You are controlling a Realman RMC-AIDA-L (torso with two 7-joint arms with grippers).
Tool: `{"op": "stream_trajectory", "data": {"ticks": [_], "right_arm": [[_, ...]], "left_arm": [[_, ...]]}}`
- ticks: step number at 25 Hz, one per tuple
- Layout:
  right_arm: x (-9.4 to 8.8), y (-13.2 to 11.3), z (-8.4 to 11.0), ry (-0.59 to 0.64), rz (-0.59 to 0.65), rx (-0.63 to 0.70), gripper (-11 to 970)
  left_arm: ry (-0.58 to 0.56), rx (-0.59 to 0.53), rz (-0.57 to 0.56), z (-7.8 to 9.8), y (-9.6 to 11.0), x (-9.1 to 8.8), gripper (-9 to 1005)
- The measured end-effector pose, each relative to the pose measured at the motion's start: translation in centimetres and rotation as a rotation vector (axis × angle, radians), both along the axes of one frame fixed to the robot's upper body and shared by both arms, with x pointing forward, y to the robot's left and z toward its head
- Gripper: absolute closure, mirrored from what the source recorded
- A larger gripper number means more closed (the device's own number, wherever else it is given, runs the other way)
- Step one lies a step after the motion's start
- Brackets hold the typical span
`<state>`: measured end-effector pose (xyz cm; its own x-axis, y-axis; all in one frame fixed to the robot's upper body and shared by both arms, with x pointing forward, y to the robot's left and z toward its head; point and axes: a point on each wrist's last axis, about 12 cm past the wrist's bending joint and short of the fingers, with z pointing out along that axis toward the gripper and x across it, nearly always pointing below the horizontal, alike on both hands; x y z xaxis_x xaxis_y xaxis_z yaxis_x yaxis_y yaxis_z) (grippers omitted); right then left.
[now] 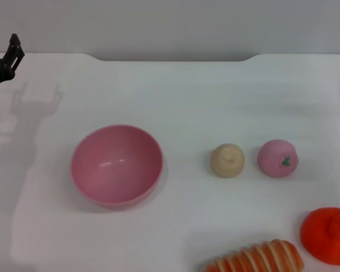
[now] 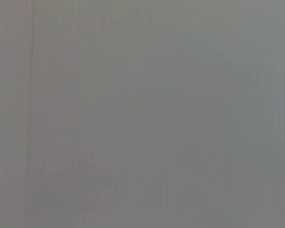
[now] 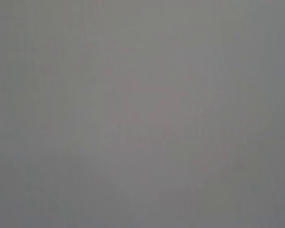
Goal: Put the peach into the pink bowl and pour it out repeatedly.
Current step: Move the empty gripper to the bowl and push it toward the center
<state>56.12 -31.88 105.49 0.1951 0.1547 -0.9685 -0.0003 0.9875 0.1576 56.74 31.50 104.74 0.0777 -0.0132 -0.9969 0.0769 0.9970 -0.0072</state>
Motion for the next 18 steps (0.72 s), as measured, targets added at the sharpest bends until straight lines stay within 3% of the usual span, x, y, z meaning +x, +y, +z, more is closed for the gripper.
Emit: {"op": "stream_trajectory", "data": {"ticks": [5,18], "right_arm": [[0.2,0.1,0.1,-0.003,0.005,0.002,355],[1.1,0.4,0.4,0.013,0.009,-0.002,359]], "left_arm": [[0.009,0.0,0.004,-0.1,0.1,0.0,177],[0.022,-0.024,0.002,-0.1,-0.1,0.3,183]]}}
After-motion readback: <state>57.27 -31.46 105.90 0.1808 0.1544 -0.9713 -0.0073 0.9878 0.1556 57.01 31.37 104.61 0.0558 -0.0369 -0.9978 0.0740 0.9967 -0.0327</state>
